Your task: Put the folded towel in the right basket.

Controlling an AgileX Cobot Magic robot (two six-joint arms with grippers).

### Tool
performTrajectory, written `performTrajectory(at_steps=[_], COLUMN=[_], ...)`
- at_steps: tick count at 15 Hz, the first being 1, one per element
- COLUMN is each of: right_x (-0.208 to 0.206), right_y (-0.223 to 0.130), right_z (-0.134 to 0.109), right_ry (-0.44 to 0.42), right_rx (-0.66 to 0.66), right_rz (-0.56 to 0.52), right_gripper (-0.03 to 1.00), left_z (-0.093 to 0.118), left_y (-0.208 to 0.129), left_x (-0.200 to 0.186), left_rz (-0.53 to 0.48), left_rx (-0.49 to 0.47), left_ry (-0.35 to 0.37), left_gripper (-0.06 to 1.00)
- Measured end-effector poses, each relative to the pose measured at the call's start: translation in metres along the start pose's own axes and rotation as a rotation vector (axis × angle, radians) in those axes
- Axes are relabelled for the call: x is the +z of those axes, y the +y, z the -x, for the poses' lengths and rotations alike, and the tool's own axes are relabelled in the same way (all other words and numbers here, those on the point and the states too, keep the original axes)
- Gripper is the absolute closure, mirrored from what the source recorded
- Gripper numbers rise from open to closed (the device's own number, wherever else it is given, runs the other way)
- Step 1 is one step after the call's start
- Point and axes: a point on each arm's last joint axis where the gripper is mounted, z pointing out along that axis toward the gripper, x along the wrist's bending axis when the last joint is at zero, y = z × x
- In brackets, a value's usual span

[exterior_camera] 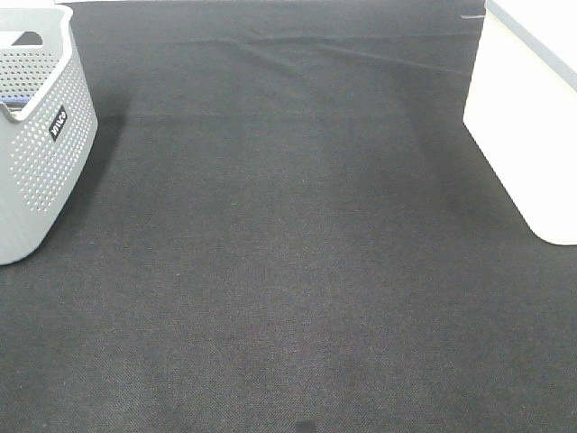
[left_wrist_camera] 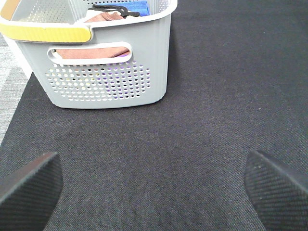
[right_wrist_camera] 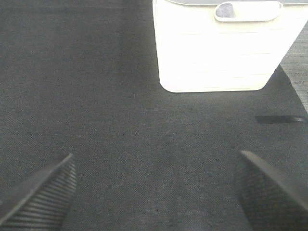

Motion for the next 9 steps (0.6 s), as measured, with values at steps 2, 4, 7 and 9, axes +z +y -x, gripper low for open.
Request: performTrajectory(at_steps=[2, 4, 7, 9], right_x=[0.0, 0.0, 0.0, 0.0], right_y=[0.0, 0.0, 0.0, 0.0], right_z=[0.0, 0.0, 0.0, 0.0], right_ry=[0.0, 0.0, 0.0, 0.0], right_rx=[0.0, 0.0, 0.0, 0.0], right_rz=[0.0, 0.0, 0.0, 0.0], right_gripper=[0.13, 0.13, 0.13, 0.13], left_z=[0.0, 0.0, 0.0, 0.0], left_y=[0.0, 0.0, 0.0, 0.0], left_x=[0.0, 0.0, 0.0, 0.0], left_rz=[0.0, 0.0, 0.0, 0.0], left_rx=[0.0, 0.0, 0.0, 0.0], left_ry=[0.0, 0.0, 0.0, 0.0], left_gripper=[-0.03, -0.03, -0.03, -0.03])
